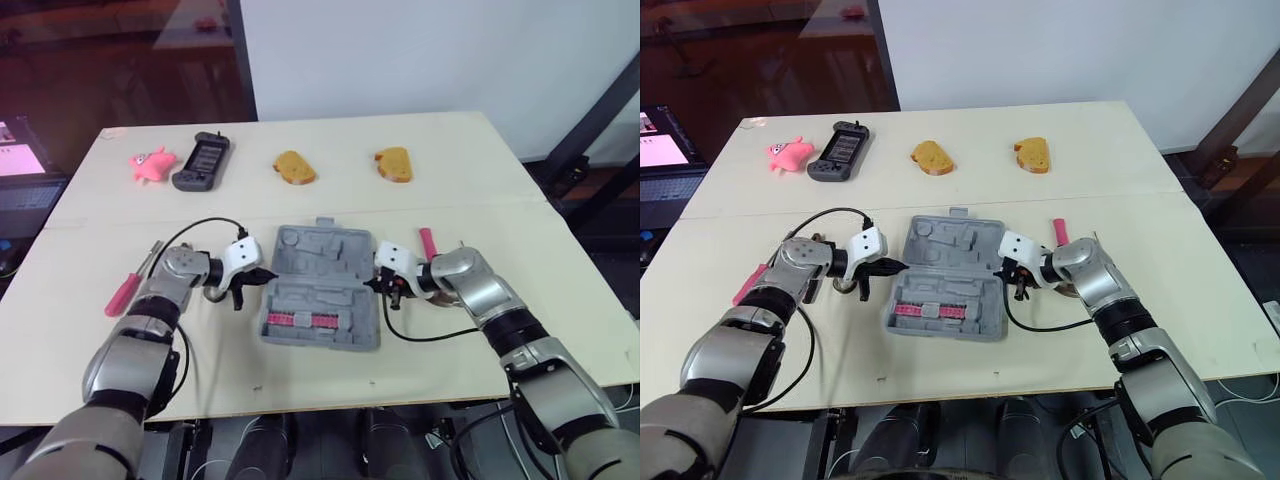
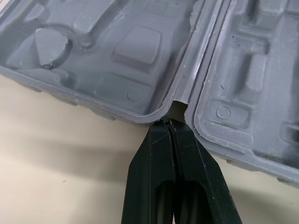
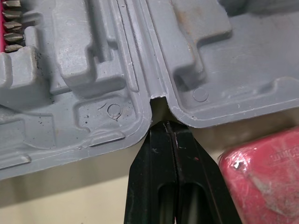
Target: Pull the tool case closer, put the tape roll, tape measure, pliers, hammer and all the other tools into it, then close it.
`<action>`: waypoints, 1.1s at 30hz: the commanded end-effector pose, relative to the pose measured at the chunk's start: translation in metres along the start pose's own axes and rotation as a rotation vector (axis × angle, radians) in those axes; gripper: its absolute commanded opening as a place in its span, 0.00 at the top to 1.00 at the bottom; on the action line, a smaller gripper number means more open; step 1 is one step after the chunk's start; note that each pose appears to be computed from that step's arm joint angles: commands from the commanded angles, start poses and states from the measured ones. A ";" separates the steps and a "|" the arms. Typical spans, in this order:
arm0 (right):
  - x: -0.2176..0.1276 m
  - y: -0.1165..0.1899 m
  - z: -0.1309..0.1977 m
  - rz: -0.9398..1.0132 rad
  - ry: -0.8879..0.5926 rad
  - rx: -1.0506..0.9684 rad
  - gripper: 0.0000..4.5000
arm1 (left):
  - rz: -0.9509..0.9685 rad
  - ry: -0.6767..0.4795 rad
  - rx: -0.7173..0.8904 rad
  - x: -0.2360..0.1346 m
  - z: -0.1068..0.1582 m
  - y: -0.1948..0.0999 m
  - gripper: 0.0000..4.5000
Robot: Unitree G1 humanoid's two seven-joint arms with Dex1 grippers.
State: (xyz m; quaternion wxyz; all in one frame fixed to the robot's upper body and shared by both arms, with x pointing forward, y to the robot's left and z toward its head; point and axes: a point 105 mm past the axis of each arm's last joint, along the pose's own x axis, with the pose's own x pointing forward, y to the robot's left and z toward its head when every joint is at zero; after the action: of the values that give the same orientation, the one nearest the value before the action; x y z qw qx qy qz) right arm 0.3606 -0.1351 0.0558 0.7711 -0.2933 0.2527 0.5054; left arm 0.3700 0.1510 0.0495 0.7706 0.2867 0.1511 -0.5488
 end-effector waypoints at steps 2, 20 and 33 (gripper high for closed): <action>0.001 0.009 0.016 0.045 -0.033 -0.054 1.00 | -0.100 -0.031 0.033 0.001 -0.001 -0.023 1.00; 0.002 0.045 0.027 0.123 -0.054 -0.056 1.00 | -0.081 -0.069 -0.030 -0.013 0.004 -0.047 1.00; 0.002 0.064 0.023 0.146 -0.059 0.004 1.00 | -0.050 -0.052 -0.106 -0.021 0.006 -0.062 1.00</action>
State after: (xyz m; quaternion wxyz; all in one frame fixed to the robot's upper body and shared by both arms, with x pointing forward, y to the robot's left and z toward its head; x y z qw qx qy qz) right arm 0.3116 -0.1182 0.0472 0.7492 -0.2673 0.2861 0.5342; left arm 0.3033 0.1615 0.0346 0.7765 0.2273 0.2025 -0.5517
